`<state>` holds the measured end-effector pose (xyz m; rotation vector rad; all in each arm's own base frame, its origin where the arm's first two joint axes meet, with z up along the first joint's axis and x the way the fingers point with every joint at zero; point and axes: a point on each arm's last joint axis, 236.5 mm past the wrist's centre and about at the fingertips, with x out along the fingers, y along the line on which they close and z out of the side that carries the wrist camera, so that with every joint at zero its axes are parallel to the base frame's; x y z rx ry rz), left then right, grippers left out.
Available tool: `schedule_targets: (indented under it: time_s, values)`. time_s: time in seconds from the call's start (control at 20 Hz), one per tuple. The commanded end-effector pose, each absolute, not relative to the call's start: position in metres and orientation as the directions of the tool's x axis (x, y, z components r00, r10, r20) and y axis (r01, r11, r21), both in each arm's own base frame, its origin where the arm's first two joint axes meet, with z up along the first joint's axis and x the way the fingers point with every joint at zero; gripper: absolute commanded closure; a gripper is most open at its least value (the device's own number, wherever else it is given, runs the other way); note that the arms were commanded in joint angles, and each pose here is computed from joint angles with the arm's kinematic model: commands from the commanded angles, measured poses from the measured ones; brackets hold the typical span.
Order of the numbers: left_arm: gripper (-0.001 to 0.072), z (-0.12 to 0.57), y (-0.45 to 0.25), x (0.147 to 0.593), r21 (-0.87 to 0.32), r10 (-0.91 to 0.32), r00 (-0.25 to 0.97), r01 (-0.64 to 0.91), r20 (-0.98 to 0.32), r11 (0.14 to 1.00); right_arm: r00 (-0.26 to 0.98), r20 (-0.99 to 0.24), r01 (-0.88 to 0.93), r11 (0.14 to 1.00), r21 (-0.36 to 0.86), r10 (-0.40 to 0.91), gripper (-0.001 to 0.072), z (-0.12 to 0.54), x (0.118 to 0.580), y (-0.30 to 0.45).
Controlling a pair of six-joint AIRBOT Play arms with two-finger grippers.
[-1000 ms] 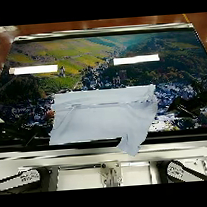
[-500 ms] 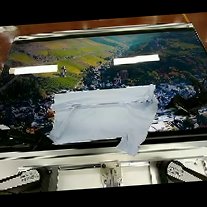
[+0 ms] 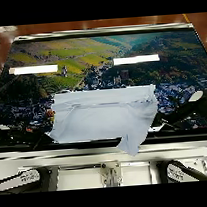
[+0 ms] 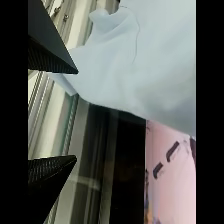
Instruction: Fold the shirts.
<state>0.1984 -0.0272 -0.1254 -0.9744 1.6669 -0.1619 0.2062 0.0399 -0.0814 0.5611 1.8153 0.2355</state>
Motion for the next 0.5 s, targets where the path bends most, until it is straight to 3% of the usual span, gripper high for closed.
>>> schedule_targets:
  time_s: [0.0,0.2,0.3,0.4,0.45]
  values:
    - [0.0663,-0.116,-0.032,0.196,-0.593,-0.683,-0.021,-0.476,-0.73,0.649,-0.236,-0.823,0.257,0.85,0.461,0.517,0.0073,-0.104,0.189,0.074]
    - [0.0663,-0.11,-0.029,0.2,-0.595,-0.666,0.005,-0.455,-0.746,0.663,-0.158,-0.851,0.264,0.852,0.452,0.5,0.0086,-0.122,0.203,0.09]
    - [0.0663,-0.108,-0.028,0.202,-0.595,-0.66,0.015,-0.447,-0.752,0.668,-0.12,-0.877,0.27,0.865,0.423,0.466,0.0203,-0.131,0.213,0.093]
    - [0.0663,-0.106,-0.028,0.203,-0.598,-0.655,0.023,-0.434,-0.755,0.674,-0.096,-0.882,0.269,0.866,0.422,0.461,0.058,-0.129,0.221,0.094]
    - [0.0664,-0.104,-0.027,0.207,-0.609,-0.653,0.038,-0.406,-0.756,0.682,-0.098,-0.881,0.242,0.869,0.431,0.464,0.0642,-0.123,0.224,0.095]
